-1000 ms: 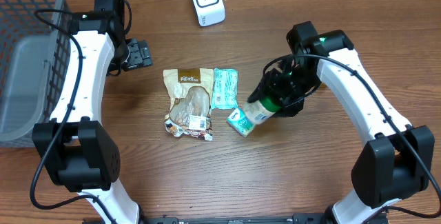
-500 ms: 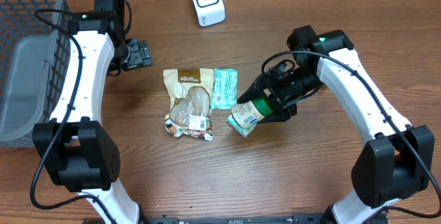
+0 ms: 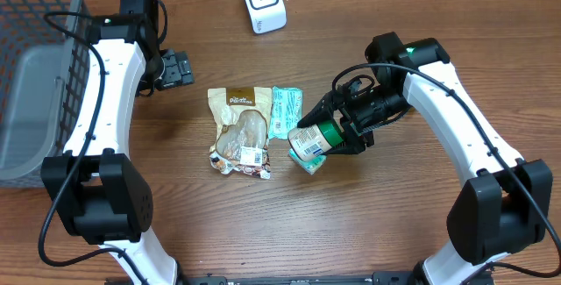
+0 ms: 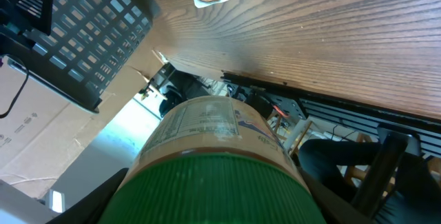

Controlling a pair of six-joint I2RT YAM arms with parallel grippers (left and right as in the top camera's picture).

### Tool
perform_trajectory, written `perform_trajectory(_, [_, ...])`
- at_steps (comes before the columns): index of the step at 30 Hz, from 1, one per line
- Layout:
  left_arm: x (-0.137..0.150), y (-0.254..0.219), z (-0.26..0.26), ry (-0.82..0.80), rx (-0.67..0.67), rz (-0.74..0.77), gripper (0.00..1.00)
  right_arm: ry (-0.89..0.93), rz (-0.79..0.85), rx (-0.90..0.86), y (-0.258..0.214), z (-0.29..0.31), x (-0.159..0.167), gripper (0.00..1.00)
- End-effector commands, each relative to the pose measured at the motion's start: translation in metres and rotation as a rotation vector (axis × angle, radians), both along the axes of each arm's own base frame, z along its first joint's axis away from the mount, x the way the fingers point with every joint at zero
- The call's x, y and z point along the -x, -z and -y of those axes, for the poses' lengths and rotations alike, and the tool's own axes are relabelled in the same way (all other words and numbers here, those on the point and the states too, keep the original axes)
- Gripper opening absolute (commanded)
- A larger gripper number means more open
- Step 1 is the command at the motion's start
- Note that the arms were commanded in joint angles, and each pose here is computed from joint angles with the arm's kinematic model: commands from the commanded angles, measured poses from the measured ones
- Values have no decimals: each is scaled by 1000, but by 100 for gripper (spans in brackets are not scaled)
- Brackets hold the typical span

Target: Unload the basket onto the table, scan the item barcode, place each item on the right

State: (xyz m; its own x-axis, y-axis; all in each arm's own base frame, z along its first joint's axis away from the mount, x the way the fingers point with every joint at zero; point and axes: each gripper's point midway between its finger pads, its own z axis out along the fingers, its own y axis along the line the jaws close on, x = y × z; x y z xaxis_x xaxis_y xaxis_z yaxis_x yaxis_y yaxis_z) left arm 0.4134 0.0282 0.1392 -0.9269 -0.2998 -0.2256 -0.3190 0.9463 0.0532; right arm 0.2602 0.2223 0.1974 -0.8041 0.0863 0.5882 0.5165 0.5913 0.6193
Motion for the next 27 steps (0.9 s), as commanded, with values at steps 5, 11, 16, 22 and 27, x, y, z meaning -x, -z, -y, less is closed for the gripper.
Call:
perform_trajectory(5, [-3, -11, 1, 8, -14, 31, 100, 4, 21, -59, -18, -6, -1, 22])
perform_trajectory(11, [-3, -11, 1, 9, -14, 31, 100, 4, 21, -59, -18, -6, 0, 21])
perform_trajectory(16, [-3, -11, 1, 9, -14, 31, 100, 4, 21, -59, -18, -6, -1, 21])
perform_trajectory(22, [-3, -11, 1, 9, -14, 31, 100, 4, 22, -58, -18, -6, -1, 21])
perform_trajectory(27, [-3, -11, 1, 9, -14, 31, 100, -14, 152, 106, 11, 9, -17, 22])
